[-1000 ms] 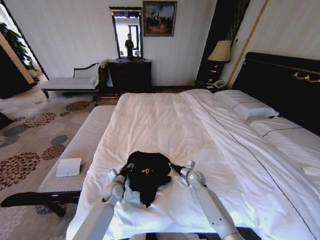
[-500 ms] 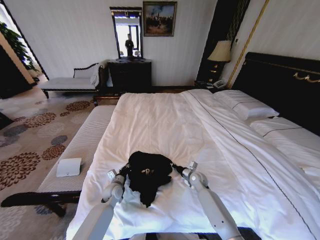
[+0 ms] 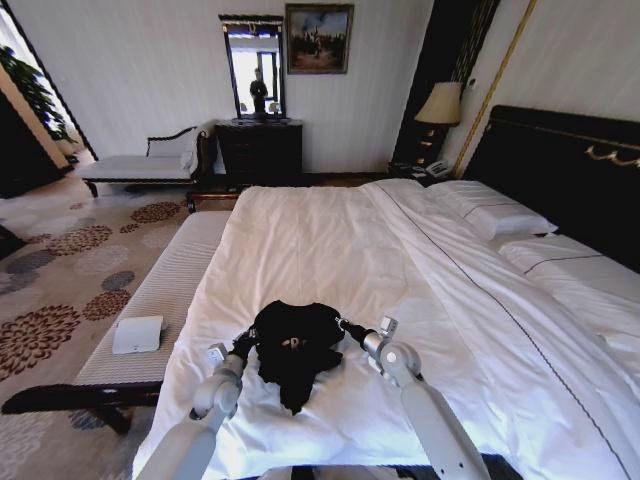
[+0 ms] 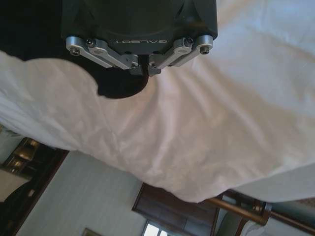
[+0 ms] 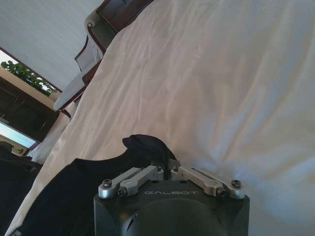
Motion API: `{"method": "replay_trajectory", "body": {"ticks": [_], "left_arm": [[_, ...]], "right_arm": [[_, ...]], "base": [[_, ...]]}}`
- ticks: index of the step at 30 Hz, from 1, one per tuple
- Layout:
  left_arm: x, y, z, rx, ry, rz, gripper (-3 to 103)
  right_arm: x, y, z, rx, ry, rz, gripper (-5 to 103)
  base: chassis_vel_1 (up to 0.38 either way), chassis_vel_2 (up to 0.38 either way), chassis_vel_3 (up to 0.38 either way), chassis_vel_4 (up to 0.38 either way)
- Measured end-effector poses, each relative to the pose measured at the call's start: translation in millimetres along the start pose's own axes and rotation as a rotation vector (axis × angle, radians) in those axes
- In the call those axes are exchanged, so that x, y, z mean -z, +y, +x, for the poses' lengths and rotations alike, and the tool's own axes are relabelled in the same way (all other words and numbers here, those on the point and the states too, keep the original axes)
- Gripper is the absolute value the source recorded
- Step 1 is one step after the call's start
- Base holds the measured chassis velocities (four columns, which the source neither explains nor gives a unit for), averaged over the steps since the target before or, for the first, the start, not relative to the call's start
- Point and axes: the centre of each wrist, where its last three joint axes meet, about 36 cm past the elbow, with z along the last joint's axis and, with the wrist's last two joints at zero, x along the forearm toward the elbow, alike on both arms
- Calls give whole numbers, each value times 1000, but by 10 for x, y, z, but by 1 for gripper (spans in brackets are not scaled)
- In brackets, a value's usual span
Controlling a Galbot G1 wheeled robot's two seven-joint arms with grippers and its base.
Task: Fold the clothes on the bed.
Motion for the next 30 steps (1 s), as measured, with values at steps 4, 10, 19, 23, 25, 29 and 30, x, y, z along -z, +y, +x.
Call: {"method": "replay_trajectory", "body": {"ticks": [4, 10, 19, 23, 25, 29, 30], "left_arm": [[207, -100, 79, -31, -53, -11, 1], [605, -228, 223, -94, -128, -38, 1], [1213, -436, 336, -204, -177, -98, 1], [1647, -494, 244, -261, -208, -225, 1], [1939, -544, 235, -290, -226, -264, 1], [2353, -610, 261, -324, -269, -309, 1], [2418, -623, 268, -330, -277, -314, 1]], "right_arm": [[65, 94, 183, 3, -32, 16, 1], [308, 304, 534, 35, -108, 80, 1], [750, 564, 957, 59, -225, 238, 1], [1066, 774, 1216, 67, -287, 360, 1], [1252, 890, 1332, 86, -323, 391, 1], [1522, 1043, 1462, 117, -340, 394, 1], [1585, 1080, 1491, 125, -339, 389, 1]], "base": [[0, 0, 0, 0], [0, 0, 0, 0], [0, 0, 0, 0], [0, 0, 0, 0], [0, 0, 0, 0], [0, 0, 0, 0], [0, 0, 0, 0]]}}
